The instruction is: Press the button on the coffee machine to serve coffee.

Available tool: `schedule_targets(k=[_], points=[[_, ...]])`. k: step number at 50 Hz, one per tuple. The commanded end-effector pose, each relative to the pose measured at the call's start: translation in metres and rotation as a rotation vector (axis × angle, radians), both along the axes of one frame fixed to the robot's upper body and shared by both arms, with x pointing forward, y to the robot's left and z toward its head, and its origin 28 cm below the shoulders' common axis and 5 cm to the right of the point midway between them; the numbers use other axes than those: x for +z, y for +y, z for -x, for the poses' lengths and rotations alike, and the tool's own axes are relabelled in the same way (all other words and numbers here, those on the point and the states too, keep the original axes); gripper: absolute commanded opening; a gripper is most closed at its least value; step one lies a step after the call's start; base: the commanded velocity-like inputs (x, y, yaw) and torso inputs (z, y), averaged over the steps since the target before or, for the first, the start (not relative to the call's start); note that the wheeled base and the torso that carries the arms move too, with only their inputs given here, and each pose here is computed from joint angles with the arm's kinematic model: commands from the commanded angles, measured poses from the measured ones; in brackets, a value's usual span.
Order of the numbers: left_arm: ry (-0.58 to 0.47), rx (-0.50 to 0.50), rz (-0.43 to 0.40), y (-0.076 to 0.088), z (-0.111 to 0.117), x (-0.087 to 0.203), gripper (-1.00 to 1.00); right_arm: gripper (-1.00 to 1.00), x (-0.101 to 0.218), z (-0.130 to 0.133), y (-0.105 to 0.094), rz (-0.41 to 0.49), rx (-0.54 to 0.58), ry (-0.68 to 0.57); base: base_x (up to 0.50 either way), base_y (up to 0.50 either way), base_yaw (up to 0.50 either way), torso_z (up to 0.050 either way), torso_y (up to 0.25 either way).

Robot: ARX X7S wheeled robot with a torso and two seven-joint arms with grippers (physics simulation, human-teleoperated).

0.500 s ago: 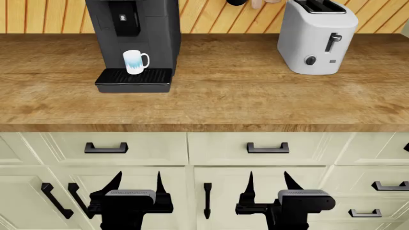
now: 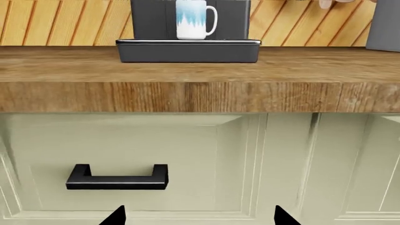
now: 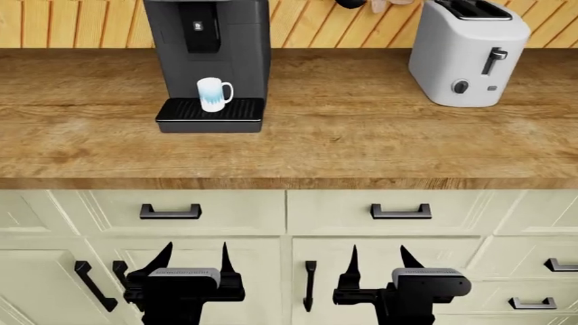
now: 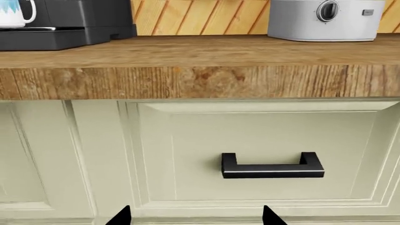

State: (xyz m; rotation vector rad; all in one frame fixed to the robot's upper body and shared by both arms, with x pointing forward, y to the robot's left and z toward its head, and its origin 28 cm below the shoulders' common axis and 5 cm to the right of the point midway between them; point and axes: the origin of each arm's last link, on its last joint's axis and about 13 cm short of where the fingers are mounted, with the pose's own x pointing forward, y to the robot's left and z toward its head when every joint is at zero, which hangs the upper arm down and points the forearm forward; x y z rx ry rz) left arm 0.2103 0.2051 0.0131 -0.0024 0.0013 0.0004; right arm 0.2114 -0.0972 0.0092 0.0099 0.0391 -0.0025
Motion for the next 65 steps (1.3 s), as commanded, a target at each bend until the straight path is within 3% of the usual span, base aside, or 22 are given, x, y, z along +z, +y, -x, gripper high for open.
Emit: schedule_targets(k=[1,36,57,65], points=[[-0.001,0.003,0.001,0.0028,0.001,0.0,1.0,1.0,-0.0003,0.0004,0.0008,0.001,0.004,0.001,0.09,0.5,0.0,0.0,0.0],[-0.013,0.006,-0.002,0.0012,-0.0003,0.0018,1.0,1.0,-0.0008,-0.0003,0.0001,0.024,-0.002,0.007,0.11,0.48,0.0,0.0,0.0],[-0.001,0.026,0.013,0.0026,-0.0013,-0.0002,1.0,1.0,-0.0006,-0.0002,0.0001,0.037,-0.012,0.015,0.0,0.01,0.0,0.0,0.0],[-0.02,0.036,-0.028,0.0039,-0.0009,0.0016,1.0,1.0,-0.0005,0.0004,0.0004,0.04,-0.011,0.014,0.0,0.0,0.0,0.027,0.0]])
